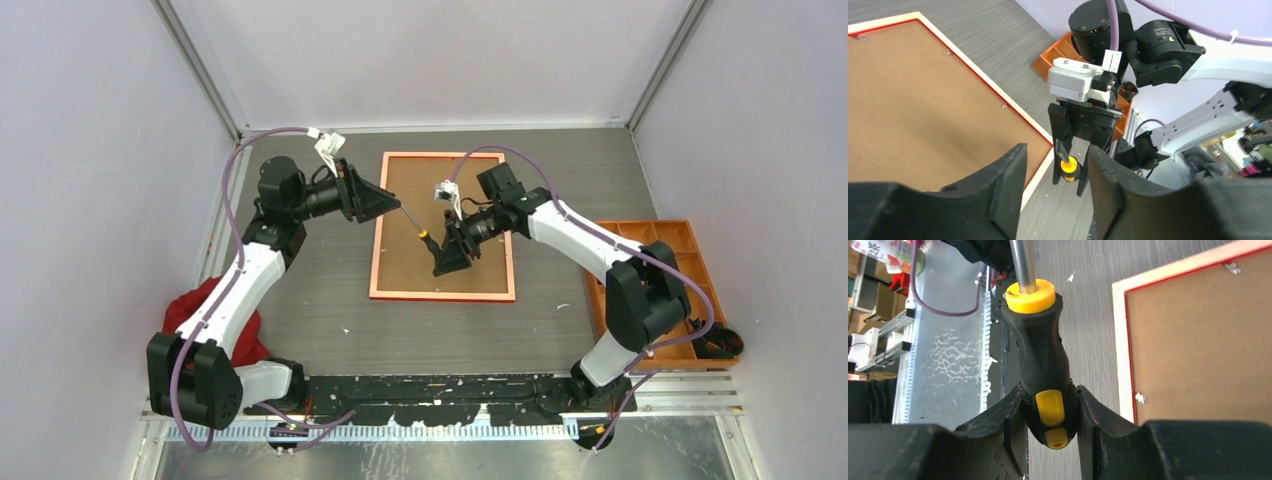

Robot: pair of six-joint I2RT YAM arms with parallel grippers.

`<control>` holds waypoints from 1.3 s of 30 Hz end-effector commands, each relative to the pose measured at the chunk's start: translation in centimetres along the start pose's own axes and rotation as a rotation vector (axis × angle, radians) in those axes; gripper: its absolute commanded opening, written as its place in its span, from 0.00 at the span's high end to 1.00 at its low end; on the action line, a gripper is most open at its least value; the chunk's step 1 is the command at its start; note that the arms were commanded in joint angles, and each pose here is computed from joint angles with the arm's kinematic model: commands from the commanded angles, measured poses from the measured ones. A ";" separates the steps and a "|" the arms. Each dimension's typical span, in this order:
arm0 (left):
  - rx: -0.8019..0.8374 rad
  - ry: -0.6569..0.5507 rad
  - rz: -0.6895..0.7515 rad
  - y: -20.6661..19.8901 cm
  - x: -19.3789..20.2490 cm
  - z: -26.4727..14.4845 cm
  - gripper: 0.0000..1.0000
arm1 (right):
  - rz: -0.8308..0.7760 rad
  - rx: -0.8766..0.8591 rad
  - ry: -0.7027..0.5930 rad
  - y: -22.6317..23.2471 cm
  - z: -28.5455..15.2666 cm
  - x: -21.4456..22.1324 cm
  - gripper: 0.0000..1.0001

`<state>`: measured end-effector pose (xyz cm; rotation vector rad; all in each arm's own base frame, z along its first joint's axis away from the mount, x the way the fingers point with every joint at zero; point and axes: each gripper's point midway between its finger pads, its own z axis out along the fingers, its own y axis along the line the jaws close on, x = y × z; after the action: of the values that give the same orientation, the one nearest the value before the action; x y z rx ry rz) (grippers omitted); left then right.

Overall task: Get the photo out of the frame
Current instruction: Pick up the screwdriver from the center of the board.

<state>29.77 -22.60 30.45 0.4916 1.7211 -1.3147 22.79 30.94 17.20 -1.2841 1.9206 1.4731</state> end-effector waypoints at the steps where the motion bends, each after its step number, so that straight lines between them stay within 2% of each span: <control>1: 0.014 -0.038 0.117 -2.1 -3.3 -1.6 0.39 | -0.088 0.045 0.044 1.5 -3.3 0.2 0.99; 3: 0.024 -0.037 0.136 -2.7 -3.9 -2.1 0.25 | -0.118 0.066 0.076 1.5 -4.1 0.6 0.99; 5: 0.048 -0.011 0.174 -3.6 -4.3 -2.6 0.06 | -0.145 0.077 0.119 1.9 -4.8 1.2 0.99; 7: 0.083 0.037 0.201 -4.4 -3.8 -2.9 0.02 | -0.161 0.072 0.160 2.4 -5.4 1.9 0.99; 12: 0.142 0.119 0.252 -5.3 -2.6 -2.9 0.01 | -0.184 0.056 0.183 2.8 -5.6 2.4 0.99; 17: 0.182 0.267 0.303 -5.9 0.9 -1.7 0.00 | -0.213 0.016 0.198 3.5 -5.7 3.0 0.99; 22: 0.183 0.359 0.328 -5.9 3.1 -0.7 0.00 | -0.227 -0.016 0.196 4.2 -5.7 3.4 0.99; 29: 0.198 0.439 0.316 -5.5 5.2 0.6 0.04 | -0.241 -0.007 0.220 3.9 -5.4 3.8 0.99; 39: 0.224 0.483 0.292 -5.4 6.8 1.6 0.16 | -0.231 -0.004 0.250 3.3 -4.7 4.4 0.99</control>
<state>22.88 -26.85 26.72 1.1854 1.8481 -1.2525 18.59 24.24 16.34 -1.6791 1.9111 1.2675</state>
